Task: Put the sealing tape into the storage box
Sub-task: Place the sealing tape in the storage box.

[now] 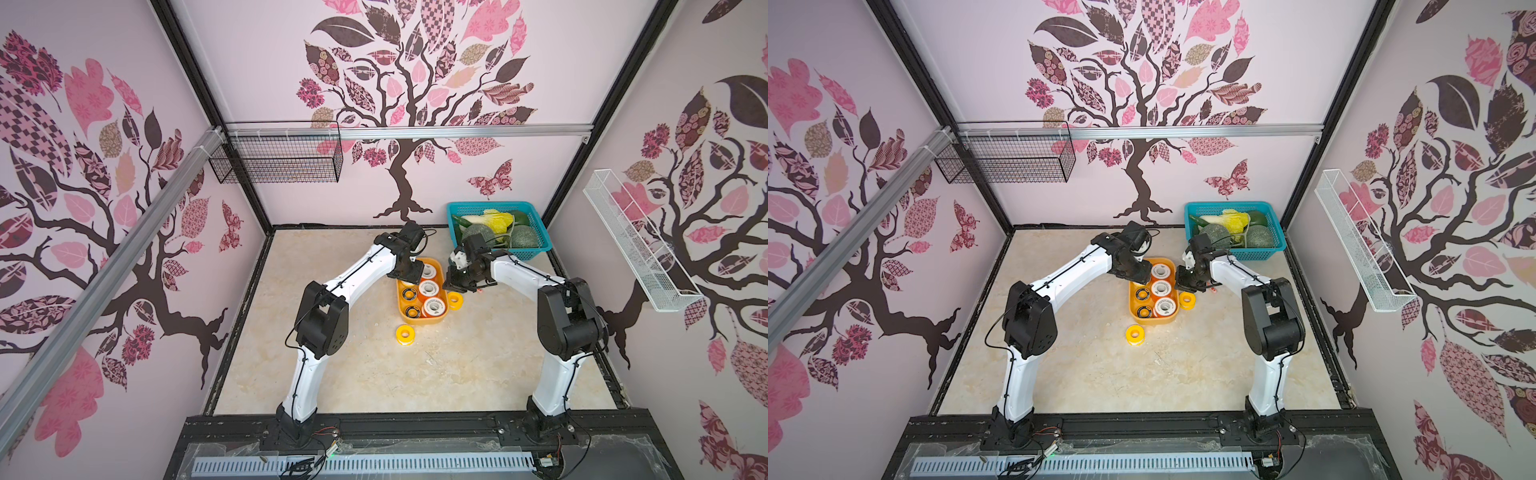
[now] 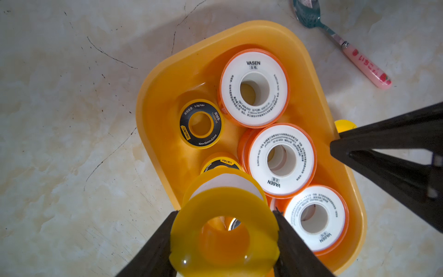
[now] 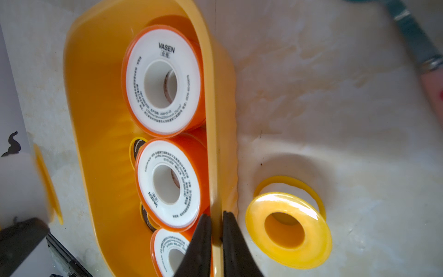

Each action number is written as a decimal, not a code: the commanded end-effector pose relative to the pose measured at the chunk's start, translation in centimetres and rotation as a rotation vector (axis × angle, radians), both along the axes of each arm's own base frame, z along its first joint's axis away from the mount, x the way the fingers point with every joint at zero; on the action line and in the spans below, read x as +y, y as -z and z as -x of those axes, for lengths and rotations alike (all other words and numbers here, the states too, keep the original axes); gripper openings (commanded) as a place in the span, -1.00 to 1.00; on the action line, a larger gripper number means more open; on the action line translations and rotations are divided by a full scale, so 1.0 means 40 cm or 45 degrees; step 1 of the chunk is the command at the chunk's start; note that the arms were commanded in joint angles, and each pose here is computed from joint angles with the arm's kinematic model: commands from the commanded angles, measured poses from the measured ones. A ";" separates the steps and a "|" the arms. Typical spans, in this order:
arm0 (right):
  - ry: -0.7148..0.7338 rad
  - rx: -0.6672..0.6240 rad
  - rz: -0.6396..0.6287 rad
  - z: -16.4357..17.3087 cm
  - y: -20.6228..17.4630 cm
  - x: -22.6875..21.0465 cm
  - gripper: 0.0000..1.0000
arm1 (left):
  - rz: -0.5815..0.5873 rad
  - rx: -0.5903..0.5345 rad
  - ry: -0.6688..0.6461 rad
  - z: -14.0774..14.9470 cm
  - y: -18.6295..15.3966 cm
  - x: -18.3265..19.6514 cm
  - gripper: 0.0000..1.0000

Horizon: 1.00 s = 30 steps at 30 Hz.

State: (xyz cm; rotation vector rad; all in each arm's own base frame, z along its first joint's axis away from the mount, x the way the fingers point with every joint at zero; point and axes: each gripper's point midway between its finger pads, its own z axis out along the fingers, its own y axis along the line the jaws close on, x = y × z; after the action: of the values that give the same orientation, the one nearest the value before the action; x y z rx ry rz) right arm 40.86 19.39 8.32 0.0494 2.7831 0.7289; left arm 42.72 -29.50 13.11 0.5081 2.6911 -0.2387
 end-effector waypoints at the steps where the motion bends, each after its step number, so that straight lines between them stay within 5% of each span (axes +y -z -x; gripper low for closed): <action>1: -0.013 0.039 -0.038 0.009 0.019 0.015 -0.72 | -0.020 -0.003 -0.024 -0.026 0.006 0.017 0.19; 30: -0.018 0.057 -0.055 0.017 0.019 0.020 -0.70 | -0.103 0.027 -0.075 -0.110 0.099 0.019 0.20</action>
State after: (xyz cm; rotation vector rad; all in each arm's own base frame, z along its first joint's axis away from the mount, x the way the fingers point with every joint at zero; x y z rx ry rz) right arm 40.72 19.62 8.30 0.0613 2.7850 0.7573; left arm 46.81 -29.02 9.49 0.4519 2.7339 -0.1460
